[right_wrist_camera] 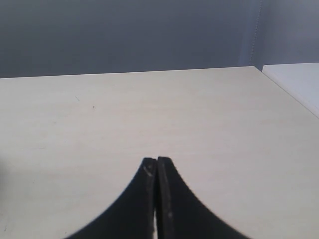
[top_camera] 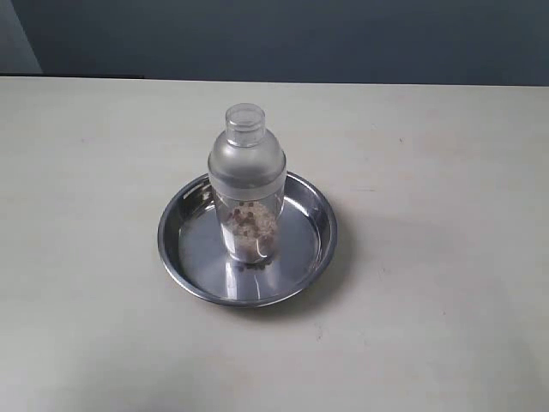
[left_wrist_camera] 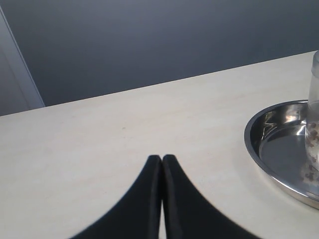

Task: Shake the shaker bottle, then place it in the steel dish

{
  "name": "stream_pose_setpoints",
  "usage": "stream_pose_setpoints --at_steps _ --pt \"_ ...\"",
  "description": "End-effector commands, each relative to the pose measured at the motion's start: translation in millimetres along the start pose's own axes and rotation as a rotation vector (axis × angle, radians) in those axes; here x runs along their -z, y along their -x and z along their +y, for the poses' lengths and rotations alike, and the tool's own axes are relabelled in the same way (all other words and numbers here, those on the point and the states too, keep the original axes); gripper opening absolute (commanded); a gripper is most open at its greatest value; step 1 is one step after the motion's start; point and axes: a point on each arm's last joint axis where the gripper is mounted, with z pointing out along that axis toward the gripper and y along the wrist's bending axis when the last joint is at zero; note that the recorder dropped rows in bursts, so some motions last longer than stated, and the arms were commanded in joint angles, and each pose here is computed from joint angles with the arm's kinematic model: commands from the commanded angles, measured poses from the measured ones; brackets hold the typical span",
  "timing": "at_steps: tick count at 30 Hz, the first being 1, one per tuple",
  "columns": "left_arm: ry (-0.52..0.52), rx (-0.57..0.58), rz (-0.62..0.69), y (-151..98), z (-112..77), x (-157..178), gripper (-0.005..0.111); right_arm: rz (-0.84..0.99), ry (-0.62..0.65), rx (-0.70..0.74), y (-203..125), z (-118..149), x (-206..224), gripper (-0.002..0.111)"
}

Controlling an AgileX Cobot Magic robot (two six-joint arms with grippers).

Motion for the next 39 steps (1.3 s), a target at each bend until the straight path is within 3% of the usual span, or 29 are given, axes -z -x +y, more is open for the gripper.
stream_pose_setpoints --at_steps 1,39 --pt "0.002 0.01 0.001 -1.2 -0.1 0.1 0.0 -0.016 -0.005 0.0 0.9 -0.3 0.2 -0.001" --pt "0.002 0.012 0.003 -1.4 -0.1 0.1 0.0 -0.016 -0.005 0.0 0.9 -0.3 0.2 -0.001"
